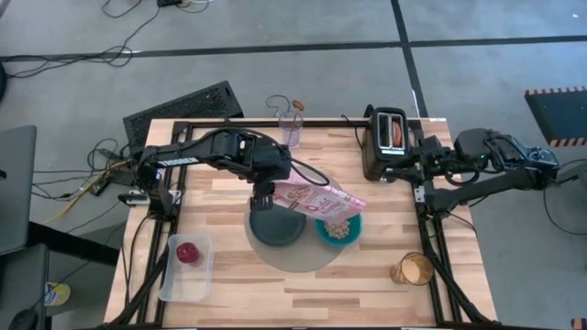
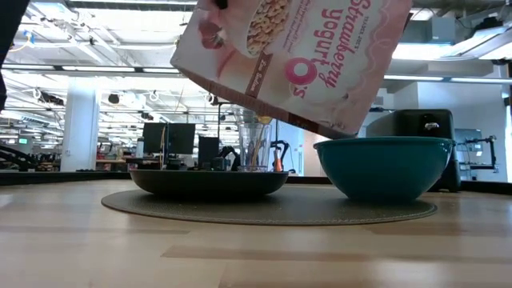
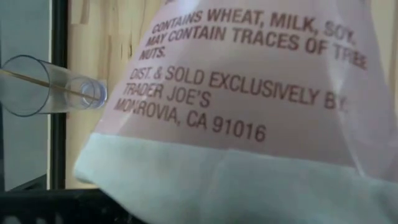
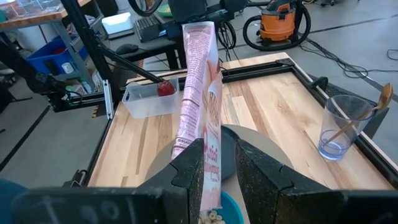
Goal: Arrange a breakfast setting
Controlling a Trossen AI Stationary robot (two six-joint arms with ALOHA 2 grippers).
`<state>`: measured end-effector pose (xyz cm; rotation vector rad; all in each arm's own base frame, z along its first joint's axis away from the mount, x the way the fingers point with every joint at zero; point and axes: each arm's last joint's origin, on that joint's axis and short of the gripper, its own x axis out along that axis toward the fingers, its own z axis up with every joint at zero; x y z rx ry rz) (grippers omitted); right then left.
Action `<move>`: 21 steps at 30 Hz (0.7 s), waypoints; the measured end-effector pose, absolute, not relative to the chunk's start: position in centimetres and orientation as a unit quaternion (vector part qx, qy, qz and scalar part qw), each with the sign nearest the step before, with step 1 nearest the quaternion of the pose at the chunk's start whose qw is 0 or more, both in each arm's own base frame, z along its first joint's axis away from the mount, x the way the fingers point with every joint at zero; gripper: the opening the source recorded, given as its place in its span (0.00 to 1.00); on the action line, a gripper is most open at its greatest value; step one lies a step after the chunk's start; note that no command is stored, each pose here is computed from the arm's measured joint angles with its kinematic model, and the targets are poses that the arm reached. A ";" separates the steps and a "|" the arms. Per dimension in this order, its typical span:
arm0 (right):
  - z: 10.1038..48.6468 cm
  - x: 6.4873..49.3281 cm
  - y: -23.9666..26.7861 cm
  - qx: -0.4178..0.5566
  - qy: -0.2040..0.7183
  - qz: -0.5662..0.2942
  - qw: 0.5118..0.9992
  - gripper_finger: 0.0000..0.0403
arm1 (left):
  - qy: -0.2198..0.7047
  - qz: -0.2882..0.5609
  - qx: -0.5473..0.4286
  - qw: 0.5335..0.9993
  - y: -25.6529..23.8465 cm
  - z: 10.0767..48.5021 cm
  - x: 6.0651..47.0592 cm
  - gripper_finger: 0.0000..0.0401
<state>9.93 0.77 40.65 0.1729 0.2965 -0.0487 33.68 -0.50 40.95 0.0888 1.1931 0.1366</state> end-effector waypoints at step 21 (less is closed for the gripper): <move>40.5 9.9 0.8 0.083 0.156 -0.025 0.984 0.30 | 0.559 0.050 0.047 0.827 -0.9 40.8 33.8 0.34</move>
